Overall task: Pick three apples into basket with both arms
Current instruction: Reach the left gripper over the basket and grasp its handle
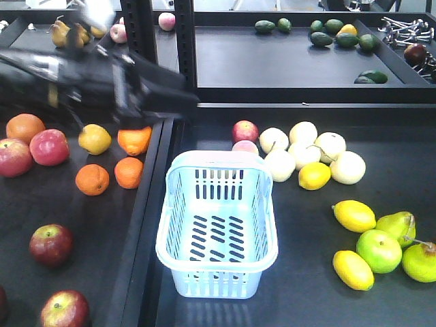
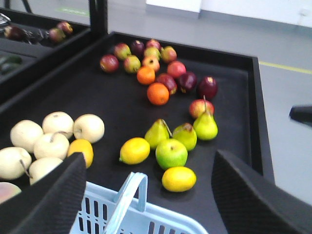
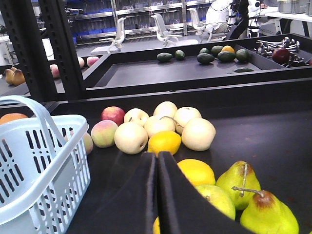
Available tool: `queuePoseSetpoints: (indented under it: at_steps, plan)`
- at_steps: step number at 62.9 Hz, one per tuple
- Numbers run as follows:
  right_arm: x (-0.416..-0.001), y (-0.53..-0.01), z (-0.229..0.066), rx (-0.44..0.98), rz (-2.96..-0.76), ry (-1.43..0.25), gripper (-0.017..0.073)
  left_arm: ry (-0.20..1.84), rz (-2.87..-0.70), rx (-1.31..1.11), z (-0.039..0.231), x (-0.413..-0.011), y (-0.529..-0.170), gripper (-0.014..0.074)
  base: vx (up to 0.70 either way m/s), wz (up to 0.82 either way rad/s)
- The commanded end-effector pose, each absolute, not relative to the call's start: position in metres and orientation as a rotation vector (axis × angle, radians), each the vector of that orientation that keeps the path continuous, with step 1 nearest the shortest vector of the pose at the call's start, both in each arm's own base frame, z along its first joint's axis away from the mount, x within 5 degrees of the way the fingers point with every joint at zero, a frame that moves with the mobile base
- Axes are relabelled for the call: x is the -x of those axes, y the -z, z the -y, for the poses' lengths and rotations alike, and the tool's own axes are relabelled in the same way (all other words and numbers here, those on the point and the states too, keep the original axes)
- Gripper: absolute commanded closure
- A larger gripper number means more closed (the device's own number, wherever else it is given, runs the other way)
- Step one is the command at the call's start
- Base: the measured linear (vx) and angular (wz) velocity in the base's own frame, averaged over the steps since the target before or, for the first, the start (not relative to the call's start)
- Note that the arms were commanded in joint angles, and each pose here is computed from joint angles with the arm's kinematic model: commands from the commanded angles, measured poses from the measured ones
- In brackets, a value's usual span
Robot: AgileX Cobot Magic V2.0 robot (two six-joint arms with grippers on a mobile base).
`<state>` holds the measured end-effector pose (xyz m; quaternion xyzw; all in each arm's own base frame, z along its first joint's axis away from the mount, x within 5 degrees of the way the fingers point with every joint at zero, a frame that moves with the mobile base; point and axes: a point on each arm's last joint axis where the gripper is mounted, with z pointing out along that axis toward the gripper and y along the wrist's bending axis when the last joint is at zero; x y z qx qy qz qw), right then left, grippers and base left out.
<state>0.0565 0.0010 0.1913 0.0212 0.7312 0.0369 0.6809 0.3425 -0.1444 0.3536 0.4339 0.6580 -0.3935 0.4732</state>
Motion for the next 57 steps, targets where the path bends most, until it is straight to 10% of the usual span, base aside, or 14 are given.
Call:
queuePoseSetpoints:
  at_steps: [1, 57]
  plan:
    - [-0.056, -0.195, -0.001, -0.037, -1.564, -0.076, 0.0566, 0.877, -1.569, -1.172, 0.152, -0.348, -0.348, 0.0071, 0.0, 0.0]
    - [-0.056, -0.195, -0.001, -0.037, -1.564, -0.076, 0.0566, 0.928, -1.697, -1.195, 0.166, -0.382, -0.274, 0.0071, 0.0, 0.0]
